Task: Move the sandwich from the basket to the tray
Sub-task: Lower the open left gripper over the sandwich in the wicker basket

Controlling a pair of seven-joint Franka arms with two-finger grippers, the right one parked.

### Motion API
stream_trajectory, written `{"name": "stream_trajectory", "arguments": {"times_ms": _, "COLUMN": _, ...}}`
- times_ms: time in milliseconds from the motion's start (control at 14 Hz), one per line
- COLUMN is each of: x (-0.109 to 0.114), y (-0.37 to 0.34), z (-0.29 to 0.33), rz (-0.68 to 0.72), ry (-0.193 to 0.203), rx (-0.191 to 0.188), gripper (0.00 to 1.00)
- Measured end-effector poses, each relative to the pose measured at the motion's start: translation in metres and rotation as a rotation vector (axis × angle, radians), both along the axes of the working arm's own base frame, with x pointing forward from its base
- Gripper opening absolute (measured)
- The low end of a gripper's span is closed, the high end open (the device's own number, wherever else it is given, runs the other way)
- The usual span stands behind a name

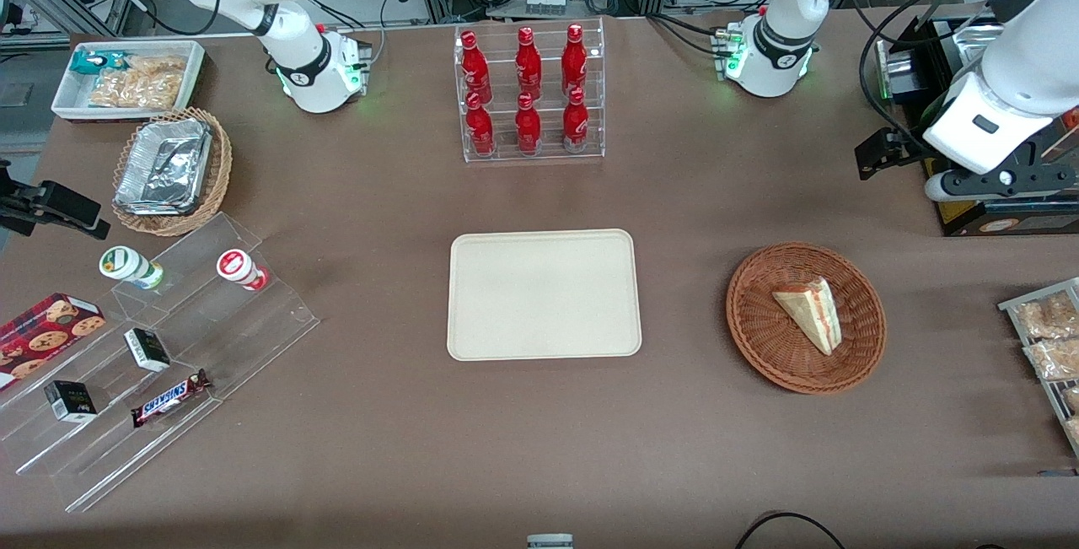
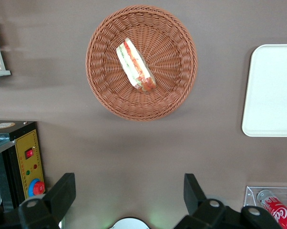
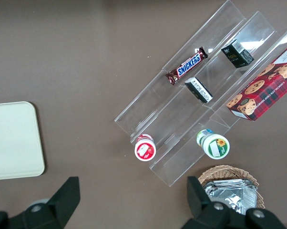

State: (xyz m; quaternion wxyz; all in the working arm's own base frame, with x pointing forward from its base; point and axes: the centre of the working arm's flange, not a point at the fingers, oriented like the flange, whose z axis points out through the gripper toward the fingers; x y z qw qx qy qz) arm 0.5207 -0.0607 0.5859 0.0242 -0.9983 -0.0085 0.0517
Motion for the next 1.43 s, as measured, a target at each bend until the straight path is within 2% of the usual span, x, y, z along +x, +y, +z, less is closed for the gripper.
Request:
{"name": "stream_trajectory", "arguments": {"times_ms": 214, "x": 0.004, "y": 0.003, "z": -0.009, "rz": -0.04, "ry": 0.021, "rx": -0.004, "gripper": 1.0}}
{"name": "stream_trajectory", "arguments": {"times_ms": 357, "x": 0.011, "y": 0.009, "z": -0.026, "rz": -0.048, "ry": 0.053, "rx": -0.006, "gripper": 1.0}}
{"name": "stream_trajectory", "arguments": {"times_ms": 500, "x": 0.023, "y": 0.01, "z": -0.054, "rz": -0.05, "ry": 0.097, "rx": -0.006, "gripper": 1.0}}
{"name": "stream_trajectory", "arguments": {"times_ms": 714, "x": 0.047, "y": 0.011, "z": -0.104, "rz": -0.047, "ry": 0.13, "rx": -0.008, "gripper": 1.0}}
{"name": "stream_trajectory", "arguments": {"times_ms": 929, "x": 0.065, "y": 0.018, "z": -0.152, "rz": -0.034, "ry": 0.138, "rx": -0.01, "gripper": 1.0}}
{"name": "stream_trajectory", "arguments": {"times_ms": 1214, "x": 0.072, "y": 0.028, "z": -0.209, "rz": 0.068, "ry": 0.155, "rx": 0.003, "gripper": 1.0}}
{"name": "stream_trajectory", "arguments": {"times_ms": 1429, "x": 0.08, "y": 0.027, "z": -0.245, "rz": 0.17, "ry": 0.128, "rx": 0.016, "gripper": 1.0}}
